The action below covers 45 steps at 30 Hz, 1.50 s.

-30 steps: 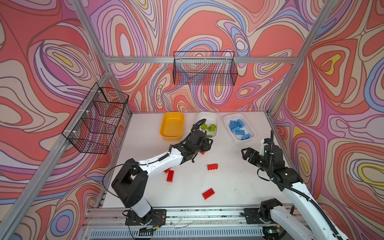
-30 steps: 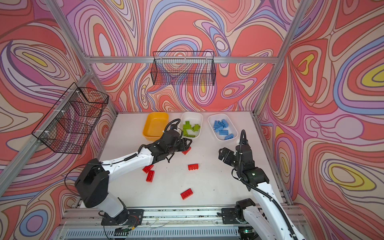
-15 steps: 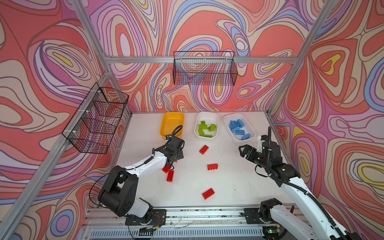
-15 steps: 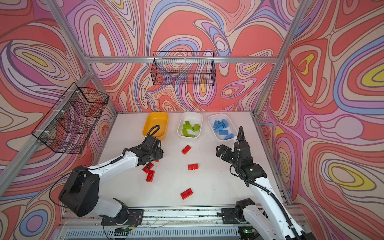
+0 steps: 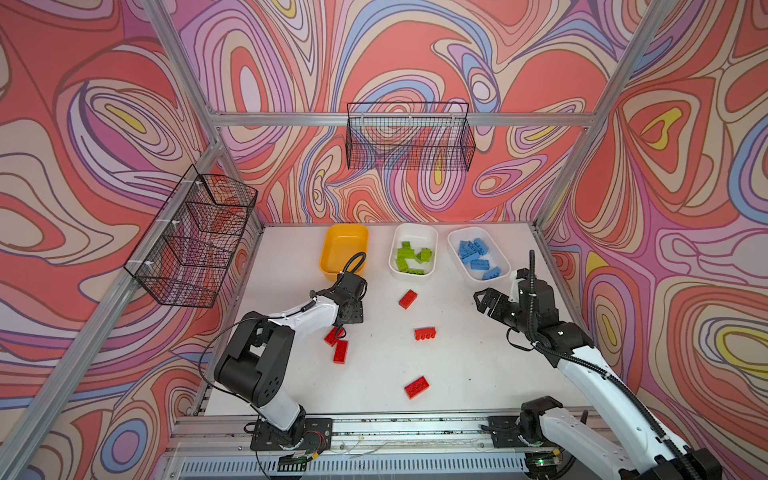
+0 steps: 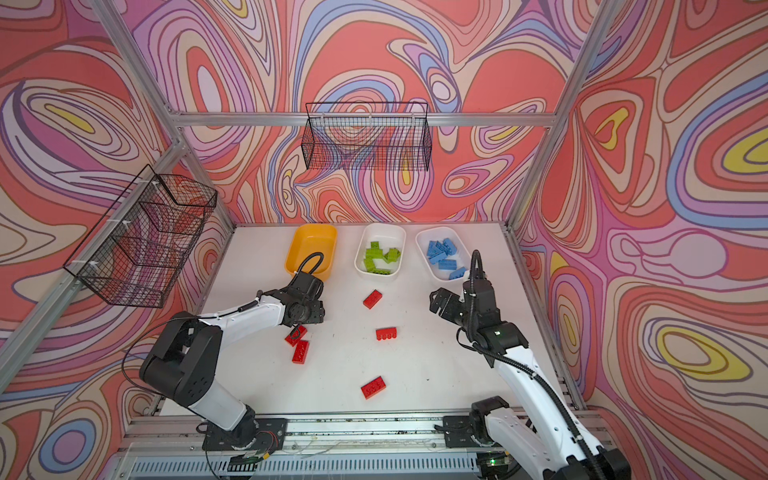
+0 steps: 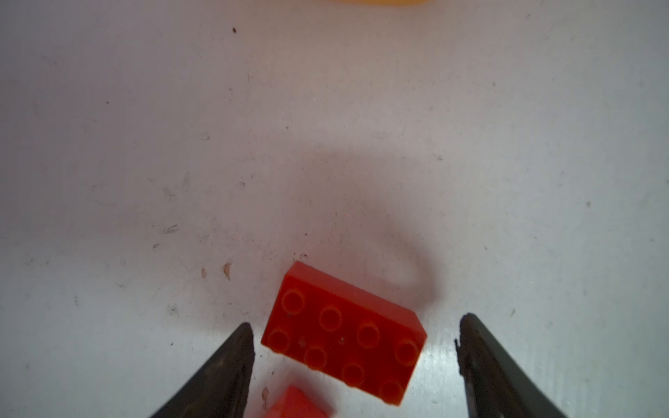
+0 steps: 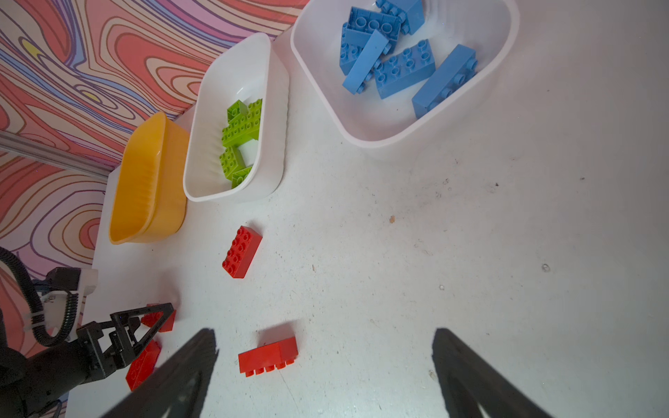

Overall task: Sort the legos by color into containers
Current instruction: 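Close the left gripper on the red 2x4 brick, then drop the red brick into the yellow tub while the right gripper nears the tubs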

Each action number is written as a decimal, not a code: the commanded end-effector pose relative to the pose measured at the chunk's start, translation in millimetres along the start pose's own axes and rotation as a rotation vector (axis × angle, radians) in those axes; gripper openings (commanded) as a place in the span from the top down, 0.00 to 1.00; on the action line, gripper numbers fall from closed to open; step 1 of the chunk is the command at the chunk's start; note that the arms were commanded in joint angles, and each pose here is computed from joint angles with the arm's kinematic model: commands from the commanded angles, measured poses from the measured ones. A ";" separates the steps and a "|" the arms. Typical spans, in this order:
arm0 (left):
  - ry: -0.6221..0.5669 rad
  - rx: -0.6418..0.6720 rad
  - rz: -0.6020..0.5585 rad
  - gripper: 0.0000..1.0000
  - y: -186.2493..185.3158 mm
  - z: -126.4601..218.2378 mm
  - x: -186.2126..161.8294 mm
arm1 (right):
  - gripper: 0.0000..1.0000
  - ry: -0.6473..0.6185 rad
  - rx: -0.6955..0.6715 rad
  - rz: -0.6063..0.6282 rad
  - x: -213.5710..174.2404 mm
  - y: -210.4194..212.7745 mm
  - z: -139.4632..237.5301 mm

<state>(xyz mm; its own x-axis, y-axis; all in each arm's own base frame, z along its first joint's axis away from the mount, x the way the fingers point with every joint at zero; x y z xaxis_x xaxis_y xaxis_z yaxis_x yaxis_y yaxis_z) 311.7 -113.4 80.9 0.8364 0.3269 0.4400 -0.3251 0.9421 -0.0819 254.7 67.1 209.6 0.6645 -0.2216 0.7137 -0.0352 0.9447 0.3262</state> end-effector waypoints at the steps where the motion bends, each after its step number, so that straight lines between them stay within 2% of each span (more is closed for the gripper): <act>1: 0.013 0.004 -0.048 0.25 -1.8 -6.4 1.1 | 0.02 -0.030 0.013 0.004 9.2 5.4 3.6; 13: 0.047 -0.004 -0.050 0.38 -2.4 -11.4 -5.3 | 0.02 -0.027 0.003 -0.001 6.2 3.6 4.2; 32: 0.101 0.036 -0.037 0.53 -9.3 -20.8 0.6 | 0.02 -0.051 -0.011 -0.003 8.8 2.6 16.5; 45: 0.009 0.011 -0.015 0.55 -16.0 18.2 33.0 | 0.02 -0.055 -0.009 0.000 15.7 5.2 13.3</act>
<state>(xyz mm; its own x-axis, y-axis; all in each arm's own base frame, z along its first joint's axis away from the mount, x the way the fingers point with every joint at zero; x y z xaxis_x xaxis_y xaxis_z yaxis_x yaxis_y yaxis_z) 332.7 -124.3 86.7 0.8702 0.2968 0.3932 -0.2980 0.9527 -0.0596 251.3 64.7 223.0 0.6341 -0.2297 0.7383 -0.0324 0.9461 0.3222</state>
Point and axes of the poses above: each gripper's point midway between its finger pads, its own z axis back along the fingers, its own y axis along the line the jaws close on, x = y × z, the point moved 5 cm from there along z, back along the fingers, and after that the axes turned 15 degrees about z, right-handed, at the moved point
